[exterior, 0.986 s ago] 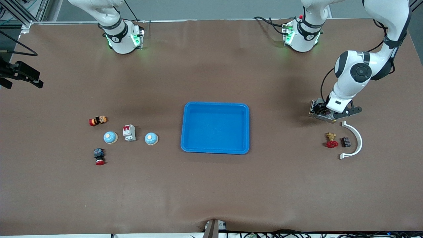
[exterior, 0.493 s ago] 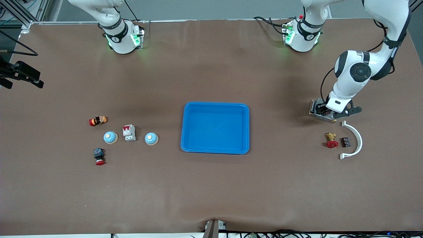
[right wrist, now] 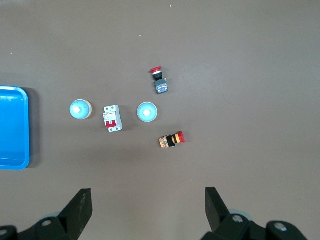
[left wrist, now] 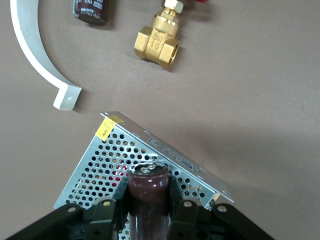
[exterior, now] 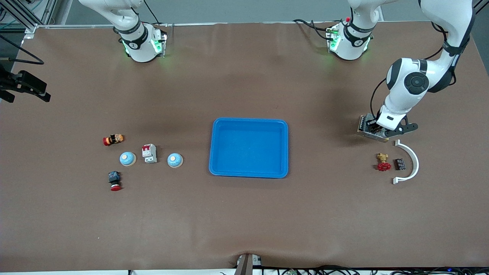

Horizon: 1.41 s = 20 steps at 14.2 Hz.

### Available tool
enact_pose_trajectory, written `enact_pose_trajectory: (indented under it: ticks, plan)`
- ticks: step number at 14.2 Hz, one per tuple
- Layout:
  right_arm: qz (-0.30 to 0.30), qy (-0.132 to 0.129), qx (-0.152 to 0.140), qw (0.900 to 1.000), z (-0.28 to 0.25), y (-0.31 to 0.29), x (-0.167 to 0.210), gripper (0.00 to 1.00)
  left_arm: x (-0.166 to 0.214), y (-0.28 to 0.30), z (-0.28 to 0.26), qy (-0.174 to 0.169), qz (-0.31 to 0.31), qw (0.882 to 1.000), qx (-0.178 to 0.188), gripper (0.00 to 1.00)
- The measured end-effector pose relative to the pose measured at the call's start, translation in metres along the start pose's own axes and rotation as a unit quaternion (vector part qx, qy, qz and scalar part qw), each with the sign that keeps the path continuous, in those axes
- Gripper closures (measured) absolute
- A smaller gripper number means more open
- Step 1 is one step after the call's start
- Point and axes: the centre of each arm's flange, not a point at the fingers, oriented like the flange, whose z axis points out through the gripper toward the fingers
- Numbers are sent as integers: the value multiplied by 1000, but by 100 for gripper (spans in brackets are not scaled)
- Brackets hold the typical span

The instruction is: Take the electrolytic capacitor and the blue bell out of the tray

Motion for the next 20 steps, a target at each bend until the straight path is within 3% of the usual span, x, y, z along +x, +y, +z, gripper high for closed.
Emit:
enact_pose_trajectory:
  ticks: [11,20]
  plan:
    - [0,0,0,1000,0,0,0,0,28,-62,-13,2,36,999,15,66]
    - [0,0,0,1000,0,0,0,0,24,-110,-5,-11,53,998,19,66]
